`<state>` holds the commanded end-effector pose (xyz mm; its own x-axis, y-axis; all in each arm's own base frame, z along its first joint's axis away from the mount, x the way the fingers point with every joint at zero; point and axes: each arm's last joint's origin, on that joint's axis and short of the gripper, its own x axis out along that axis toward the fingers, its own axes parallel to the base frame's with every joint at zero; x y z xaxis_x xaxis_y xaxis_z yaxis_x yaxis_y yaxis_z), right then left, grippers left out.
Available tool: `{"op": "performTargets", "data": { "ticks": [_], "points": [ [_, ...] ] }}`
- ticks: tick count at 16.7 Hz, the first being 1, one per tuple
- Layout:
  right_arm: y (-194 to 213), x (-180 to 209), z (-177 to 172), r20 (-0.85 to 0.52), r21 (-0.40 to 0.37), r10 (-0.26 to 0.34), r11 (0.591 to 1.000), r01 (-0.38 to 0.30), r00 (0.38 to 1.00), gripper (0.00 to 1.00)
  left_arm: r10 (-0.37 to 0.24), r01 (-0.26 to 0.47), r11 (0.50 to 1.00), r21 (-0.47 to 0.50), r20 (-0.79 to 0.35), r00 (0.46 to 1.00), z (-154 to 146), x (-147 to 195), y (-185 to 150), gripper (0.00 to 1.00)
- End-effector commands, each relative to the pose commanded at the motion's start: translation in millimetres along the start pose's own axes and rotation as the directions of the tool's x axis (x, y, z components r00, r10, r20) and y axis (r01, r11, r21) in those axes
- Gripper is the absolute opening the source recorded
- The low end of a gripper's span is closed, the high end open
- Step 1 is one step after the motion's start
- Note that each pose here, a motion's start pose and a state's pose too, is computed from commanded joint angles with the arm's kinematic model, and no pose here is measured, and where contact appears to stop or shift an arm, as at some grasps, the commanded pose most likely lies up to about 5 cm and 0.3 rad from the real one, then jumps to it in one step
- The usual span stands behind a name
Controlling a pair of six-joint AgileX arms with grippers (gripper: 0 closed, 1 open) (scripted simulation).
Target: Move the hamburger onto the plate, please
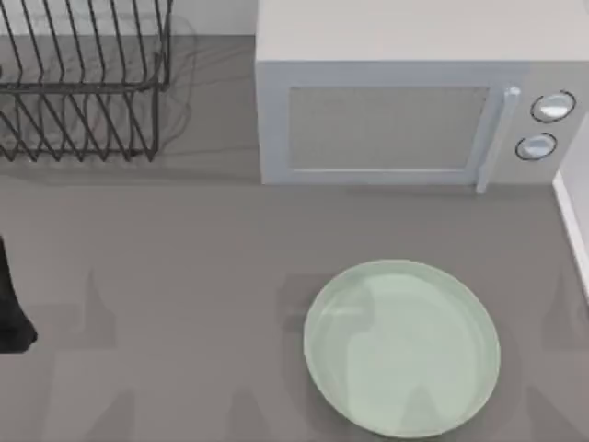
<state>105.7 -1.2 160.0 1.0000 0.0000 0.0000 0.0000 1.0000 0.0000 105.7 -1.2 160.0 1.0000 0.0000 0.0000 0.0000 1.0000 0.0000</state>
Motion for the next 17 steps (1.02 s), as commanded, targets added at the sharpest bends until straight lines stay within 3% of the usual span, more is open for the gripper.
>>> {"op": "performTargets", "data": {
  "ticks": [4,7,9,11,13,17],
  "points": [
    [0.1,0.5,3.5,-0.039,-0.034,0.0,0.999,-0.001,0.999,1.0,0.0,0.0,1.0,0.0,0.0,1.0,0.0,0.0,0.0,1.0],
    [0.6,4.3,12.6,-0.189,-0.147,0.004,0.989,-0.032,0.982,1.0,0.0,0.0,1.0,0.0,0.0,1.0,0.0,0.0,0.0,1.0],
    [1.4,10.8,17.9,-0.349,-0.24,0.009,0.966,-0.099,0.937,1.0,0.0,0.0,1.0,0.0,0.0,1.0,0.0,0.0,0.0,1.0],
    [2.5,20.8,20.3,-0.533,-0.314,0.014,0.925,-0.214,0.846,1.0,0.0,0.0,1.0,0.0,0.0,1.0,0.0,0.0,0.0,1.0],
    [3.7,33.0,20.1,-0.708,-0.343,0.017,0.866,-0.364,0.707,1.0,0.0,0.0,1.0,0.0,0.0,1.0,0.0,0.0,0.0,1.0],
    [6.3,59.9,14.7,-0.935,-0.24,0.013,0.713,-0.659,0.355,1.0,0.0,0.0,1.0,0.0,0.0,1.0,0.0,0.0,0.0,1.0]
  ]
}}
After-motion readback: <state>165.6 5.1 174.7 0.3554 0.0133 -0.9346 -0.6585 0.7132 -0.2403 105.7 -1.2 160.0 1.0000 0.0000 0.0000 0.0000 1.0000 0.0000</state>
